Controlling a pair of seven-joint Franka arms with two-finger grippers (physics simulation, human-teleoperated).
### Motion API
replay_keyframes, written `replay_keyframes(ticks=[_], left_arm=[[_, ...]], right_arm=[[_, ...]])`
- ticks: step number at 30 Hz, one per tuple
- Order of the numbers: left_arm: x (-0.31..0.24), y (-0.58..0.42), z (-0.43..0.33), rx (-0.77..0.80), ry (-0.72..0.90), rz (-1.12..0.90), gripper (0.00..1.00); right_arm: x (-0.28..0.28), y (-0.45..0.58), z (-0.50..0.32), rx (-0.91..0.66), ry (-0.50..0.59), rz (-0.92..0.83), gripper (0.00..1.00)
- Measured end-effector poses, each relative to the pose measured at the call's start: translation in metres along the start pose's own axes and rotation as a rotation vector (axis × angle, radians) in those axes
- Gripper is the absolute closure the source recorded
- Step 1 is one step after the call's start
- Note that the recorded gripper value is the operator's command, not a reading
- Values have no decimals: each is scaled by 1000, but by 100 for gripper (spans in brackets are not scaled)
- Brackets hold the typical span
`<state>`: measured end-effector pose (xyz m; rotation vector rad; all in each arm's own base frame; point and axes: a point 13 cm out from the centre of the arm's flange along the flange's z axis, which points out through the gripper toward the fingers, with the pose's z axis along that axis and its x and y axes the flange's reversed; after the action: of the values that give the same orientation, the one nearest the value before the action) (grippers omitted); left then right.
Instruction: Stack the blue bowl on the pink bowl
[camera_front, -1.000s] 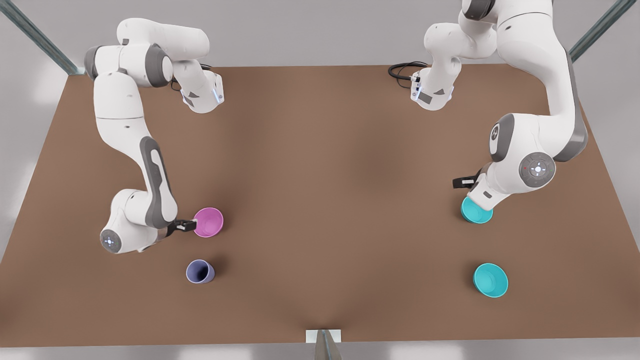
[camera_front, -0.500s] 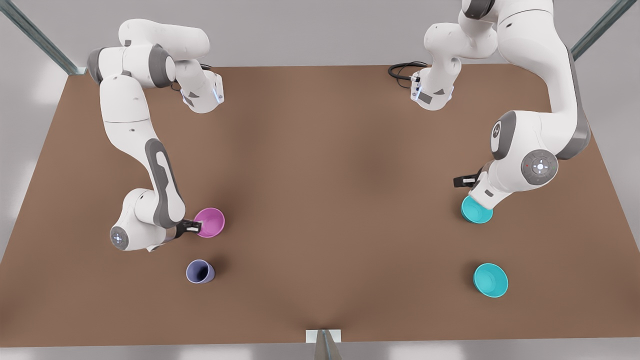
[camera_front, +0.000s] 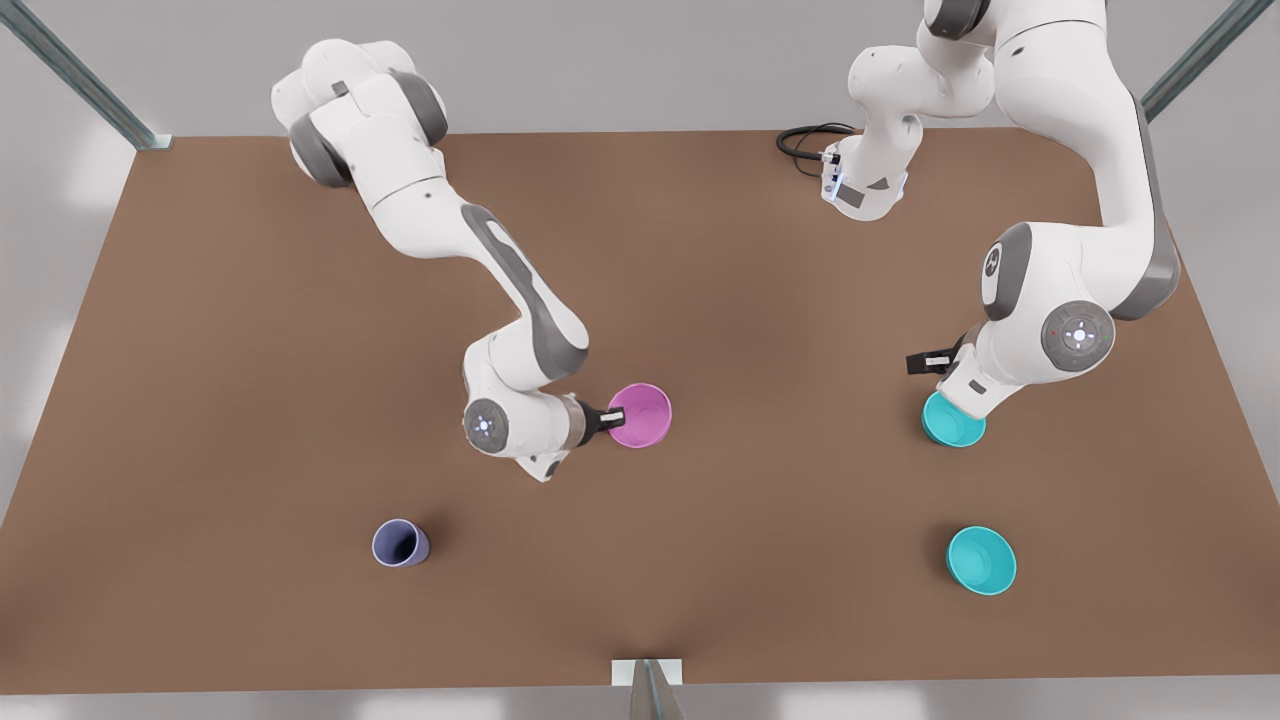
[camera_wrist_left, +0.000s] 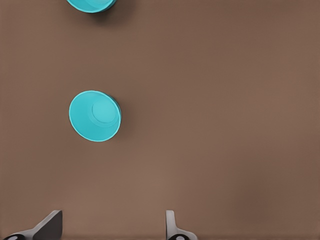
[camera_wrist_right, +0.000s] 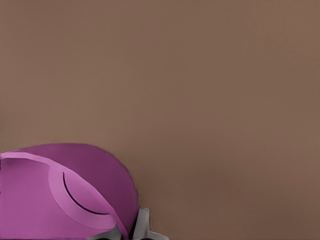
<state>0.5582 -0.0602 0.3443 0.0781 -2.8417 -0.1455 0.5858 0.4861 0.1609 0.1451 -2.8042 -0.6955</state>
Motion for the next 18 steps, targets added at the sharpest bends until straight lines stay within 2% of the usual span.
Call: replay_keyframes(ticks=[4, 9, 10, 11, 16, 18], left_arm=[[-5, -3, -21, 24, -42, -3, 0], [-13, 23, -29, 45, -57, -53, 0], [-16, 31, -26, 48, -58, -67, 0], [-21, 42, -17, 52, -50, -84, 0], [-61, 150, 96, 161, 23, -207, 0], [-64, 158, 131, 204, 27, -183, 0]], right_arm=[[-11, 8, 64, 21, -59, 88, 79], [-31, -2, 87, 24, -141, 196, 79], [-34, -2, 87, 20, -155, 213, 69], [-37, -2, 86, 17, -166, 230, 0], [-46, 4, 70, -12, -208, 305, 0], [-59, 9, -1, -62, -244, 346, 0]])
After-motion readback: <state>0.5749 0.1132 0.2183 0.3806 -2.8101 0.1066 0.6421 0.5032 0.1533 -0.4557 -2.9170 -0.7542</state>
